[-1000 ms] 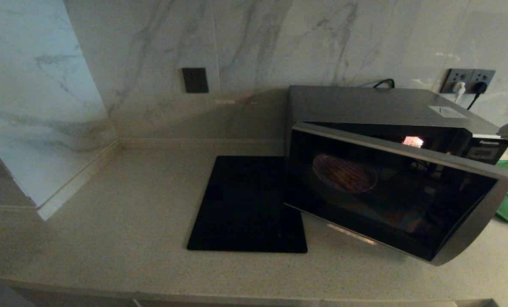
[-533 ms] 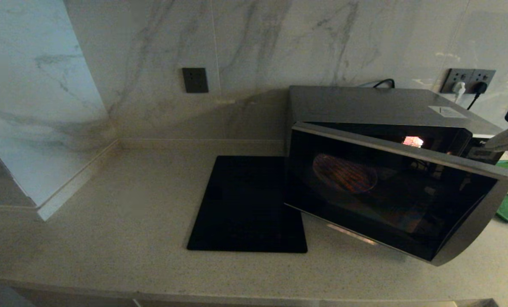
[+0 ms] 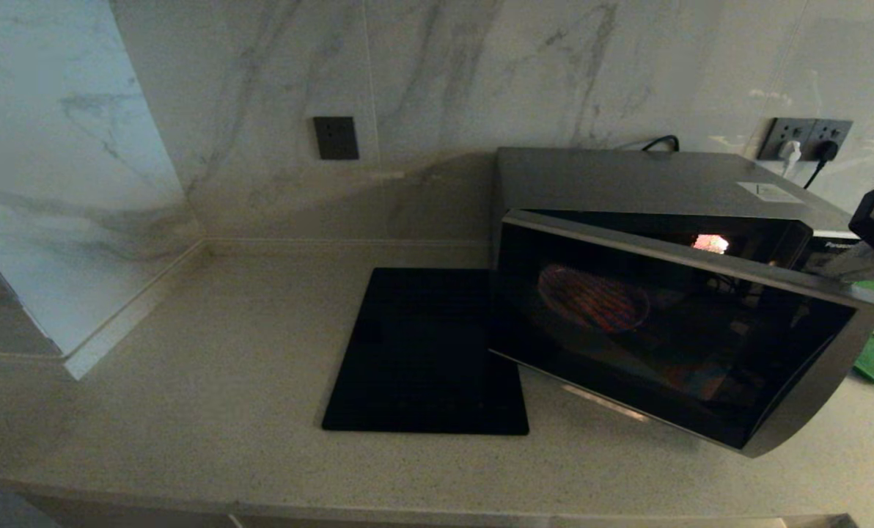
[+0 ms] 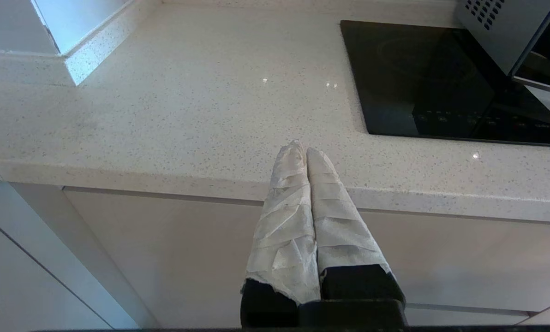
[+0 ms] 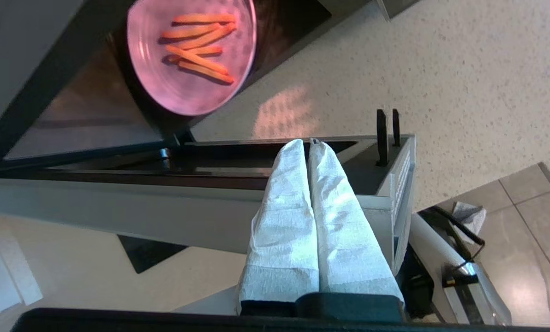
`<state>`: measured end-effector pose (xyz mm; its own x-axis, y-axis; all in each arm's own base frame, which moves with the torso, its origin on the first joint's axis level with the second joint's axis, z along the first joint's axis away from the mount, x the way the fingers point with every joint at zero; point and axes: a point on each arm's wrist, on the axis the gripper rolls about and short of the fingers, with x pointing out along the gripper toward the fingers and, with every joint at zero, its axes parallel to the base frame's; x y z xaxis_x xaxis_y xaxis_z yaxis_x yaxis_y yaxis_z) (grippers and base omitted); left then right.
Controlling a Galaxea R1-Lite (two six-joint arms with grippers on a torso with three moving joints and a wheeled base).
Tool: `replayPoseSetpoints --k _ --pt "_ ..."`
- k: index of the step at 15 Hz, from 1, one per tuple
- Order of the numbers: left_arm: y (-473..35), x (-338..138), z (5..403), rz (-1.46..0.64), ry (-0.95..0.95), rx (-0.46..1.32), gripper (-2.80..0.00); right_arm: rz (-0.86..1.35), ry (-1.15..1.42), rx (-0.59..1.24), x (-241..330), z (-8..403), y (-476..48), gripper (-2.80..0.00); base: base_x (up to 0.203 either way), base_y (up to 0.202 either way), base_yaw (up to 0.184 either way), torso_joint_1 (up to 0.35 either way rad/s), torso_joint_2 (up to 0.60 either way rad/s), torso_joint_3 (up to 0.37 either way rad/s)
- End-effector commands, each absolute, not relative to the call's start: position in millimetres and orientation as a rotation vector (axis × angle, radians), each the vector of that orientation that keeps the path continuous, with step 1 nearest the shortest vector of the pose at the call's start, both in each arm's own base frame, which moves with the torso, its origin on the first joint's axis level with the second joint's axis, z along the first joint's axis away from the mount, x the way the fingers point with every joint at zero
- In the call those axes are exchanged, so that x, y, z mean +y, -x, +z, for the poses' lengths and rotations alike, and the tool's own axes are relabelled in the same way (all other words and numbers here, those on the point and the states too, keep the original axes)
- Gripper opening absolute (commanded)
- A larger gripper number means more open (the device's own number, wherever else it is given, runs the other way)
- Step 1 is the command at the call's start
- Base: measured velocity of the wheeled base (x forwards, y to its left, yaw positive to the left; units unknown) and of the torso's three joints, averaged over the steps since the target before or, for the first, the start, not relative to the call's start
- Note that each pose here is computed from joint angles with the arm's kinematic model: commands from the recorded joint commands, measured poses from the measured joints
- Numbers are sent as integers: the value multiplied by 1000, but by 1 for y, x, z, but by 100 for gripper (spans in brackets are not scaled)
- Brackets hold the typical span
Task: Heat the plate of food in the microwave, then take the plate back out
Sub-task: Open the microwave oven
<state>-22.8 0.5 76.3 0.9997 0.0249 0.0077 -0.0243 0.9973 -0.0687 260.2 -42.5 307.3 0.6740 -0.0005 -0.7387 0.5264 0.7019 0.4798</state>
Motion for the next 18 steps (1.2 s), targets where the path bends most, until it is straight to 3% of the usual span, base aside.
replayPoseSetpoints --k 1,6,18 --pt "23 0 76 26 69 -8 -280 -335 -749 805 -42 304 -258 -280 0 0 0 0 0 0" --pt "23 0 76 25 69 -9 -280 -285 -738 819 -29 307 -240 -280 0 0 0 0 0 0" --pt "23 0 76 26 69 -9 -280 25 -537 942 65 297 -155 -280 0 0 0 0 0 0"
